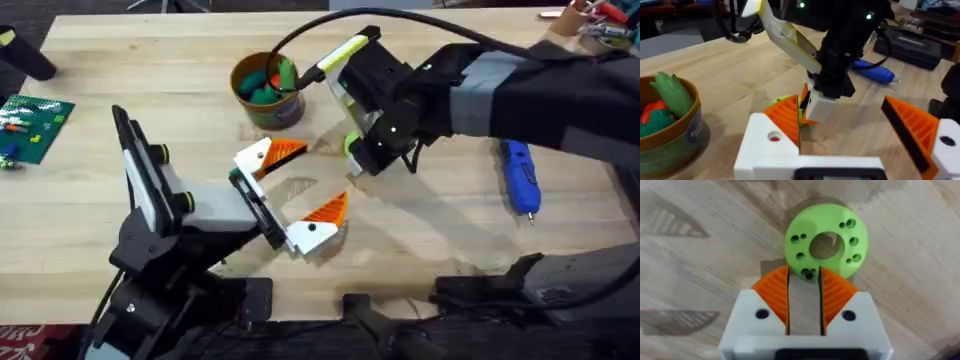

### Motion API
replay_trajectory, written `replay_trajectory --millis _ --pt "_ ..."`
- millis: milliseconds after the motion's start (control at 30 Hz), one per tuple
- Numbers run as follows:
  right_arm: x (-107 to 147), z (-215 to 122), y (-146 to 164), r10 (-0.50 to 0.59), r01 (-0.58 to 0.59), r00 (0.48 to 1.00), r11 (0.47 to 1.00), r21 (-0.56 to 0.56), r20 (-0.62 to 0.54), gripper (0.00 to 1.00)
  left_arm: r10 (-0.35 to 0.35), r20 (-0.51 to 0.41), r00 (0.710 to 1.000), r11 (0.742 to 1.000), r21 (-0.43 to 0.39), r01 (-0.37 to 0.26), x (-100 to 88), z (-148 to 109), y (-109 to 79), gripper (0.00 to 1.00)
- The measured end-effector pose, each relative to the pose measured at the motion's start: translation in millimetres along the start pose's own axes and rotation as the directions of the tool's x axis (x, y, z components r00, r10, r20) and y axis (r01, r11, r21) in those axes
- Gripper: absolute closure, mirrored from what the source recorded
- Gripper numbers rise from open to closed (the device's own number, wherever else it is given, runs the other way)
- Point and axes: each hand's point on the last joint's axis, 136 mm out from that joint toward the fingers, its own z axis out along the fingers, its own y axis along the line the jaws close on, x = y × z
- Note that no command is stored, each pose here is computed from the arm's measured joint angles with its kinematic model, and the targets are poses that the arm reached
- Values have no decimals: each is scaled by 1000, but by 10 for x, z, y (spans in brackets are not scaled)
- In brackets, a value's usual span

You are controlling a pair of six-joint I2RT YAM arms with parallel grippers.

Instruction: Pick up the gripper from the table and insert it into the empty holder that is missing its gripper. Then pick up a screw, insert it into the mounting hole, and use the screwdriver to tighten it. Finally, clean up the table by picking up the vegetable and placing it into the bucket.

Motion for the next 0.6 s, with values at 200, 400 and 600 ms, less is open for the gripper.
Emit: replay_trajectory --millis 200,400,600 --pt "6 0 -3 0 0 1000 1000 2 -2 788 0 0 1000 1000 0 0 0 0 -1 9" --pt "5 0 -8 0 0 1000 1000 5 -2 878 0 0 1000 1000 0 0 0 0 0 9" --pt "5 0 -12 -1 1 1000 1000 7 -2 991 0 0 1000 1000 0 0 0 0 0 9"
